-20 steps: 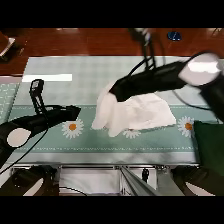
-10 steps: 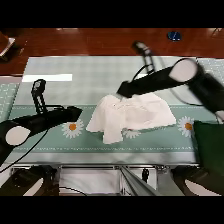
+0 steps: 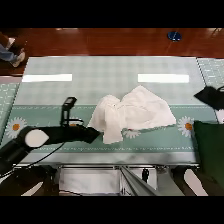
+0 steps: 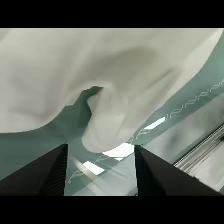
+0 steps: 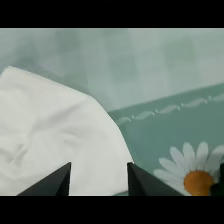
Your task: Fold the shirts.
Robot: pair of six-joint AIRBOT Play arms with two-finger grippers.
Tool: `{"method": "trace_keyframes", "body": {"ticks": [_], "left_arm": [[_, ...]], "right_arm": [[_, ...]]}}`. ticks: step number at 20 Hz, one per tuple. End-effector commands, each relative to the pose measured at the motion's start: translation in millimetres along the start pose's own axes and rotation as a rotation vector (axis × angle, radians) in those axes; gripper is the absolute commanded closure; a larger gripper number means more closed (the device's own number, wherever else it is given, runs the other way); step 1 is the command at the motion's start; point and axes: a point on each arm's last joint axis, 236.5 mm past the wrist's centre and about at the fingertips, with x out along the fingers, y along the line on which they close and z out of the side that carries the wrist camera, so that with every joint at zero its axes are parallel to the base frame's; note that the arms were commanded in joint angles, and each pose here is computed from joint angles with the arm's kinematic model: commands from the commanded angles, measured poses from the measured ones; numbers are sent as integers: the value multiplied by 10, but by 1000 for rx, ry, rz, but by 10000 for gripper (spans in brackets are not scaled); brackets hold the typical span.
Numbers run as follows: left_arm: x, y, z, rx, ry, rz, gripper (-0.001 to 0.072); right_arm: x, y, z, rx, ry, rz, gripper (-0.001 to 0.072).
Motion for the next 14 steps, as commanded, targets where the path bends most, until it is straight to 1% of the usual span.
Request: {"method": "trace_keyframes", "body": {"ticks": [1,4,5,6,7,8,10,14], "left_arm": [[474,-72,19,73,-51,9,198],[701,-152,88,55,-20,13,200],[740,-223,129,77,-6,5,205],[767,-303,155,108,15,-8,331],[776,-376,182,131,30,-20,648],[768,-444,226,165,32,-32,688],[705,-546,358,185,18,-52,687],[610,-499,553,155,1,-52,687]], "right_arm": [[374,-162,-620,135,109,63,306],[517,-255,-932,145,183,49,305],[550,-289,-1014,149,204,41,305],[586,-314,-1086,157,224,37,305],[628,-328,-1151,169,249,37,305],[671,-329,-1194,188,273,44,305],[768,-272,-1236,238,314,83,305],[1001,-222,-1318,320,391,143,305]]}}
